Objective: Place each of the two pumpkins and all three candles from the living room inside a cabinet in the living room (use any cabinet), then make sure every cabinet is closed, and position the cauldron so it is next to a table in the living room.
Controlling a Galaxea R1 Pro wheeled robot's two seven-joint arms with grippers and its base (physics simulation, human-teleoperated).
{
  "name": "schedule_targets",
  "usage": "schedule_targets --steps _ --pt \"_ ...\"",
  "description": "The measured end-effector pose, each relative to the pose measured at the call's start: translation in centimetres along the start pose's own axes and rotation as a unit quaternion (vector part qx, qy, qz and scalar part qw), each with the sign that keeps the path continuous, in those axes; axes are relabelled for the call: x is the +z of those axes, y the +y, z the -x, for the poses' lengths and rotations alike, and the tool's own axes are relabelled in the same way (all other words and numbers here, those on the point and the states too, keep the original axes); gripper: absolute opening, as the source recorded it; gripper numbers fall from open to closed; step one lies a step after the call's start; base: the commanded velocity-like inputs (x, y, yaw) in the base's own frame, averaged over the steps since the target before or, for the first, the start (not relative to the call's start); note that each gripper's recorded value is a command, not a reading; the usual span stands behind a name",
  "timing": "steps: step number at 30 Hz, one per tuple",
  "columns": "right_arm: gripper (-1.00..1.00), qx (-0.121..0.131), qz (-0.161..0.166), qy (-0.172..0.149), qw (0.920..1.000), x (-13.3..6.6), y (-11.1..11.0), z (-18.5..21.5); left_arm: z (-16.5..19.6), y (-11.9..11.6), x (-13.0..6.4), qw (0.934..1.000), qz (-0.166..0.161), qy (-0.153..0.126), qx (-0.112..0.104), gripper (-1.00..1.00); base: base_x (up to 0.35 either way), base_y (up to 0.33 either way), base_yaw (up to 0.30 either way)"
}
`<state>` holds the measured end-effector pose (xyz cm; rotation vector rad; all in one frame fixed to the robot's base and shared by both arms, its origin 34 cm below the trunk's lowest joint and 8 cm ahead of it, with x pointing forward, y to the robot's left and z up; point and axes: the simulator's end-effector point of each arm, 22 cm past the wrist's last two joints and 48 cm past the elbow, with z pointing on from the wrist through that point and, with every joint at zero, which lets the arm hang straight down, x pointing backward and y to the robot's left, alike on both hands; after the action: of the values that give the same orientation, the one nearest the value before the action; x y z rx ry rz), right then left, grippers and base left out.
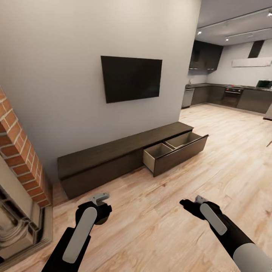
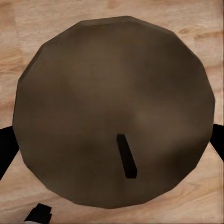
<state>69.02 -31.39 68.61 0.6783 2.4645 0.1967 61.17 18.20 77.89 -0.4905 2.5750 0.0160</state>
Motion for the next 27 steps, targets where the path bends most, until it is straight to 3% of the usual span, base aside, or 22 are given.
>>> schedule_targets --steps 5,12,20,27 --pt "1.00 0.030 -0.038 -0.021 0.9986 1.3 -4.0 -1.9 0.0 0.0 0.0 1.0000 0.000 0.000 0.000 -1.00 0.228 -0.257 -0.290" --pt "1.00 0.048 -0.066 -0.033 0.9961 1.9 -6.8 -3.1 0.0 0.0 0.0 1.0000 0.001 0.000 0.000 -1.00 0.234 -0.257 -0.290" --pt "1.00 0.057 -0.077 -0.046 0.9943 2.1 -7.9 -2.9 -0.2 -0.2 0.1 1.0000 0.001 0.001 0.005 -1.00 0.243 -0.246 -0.263" --pt "1.00 0.056 -0.080 -0.046 0.9942 2.2 -8.2 -3.0 -0.3 -0.2 0.1 1.0000 0.001 0.002 0.006 -1.00 0.294 -0.165 -0.057"
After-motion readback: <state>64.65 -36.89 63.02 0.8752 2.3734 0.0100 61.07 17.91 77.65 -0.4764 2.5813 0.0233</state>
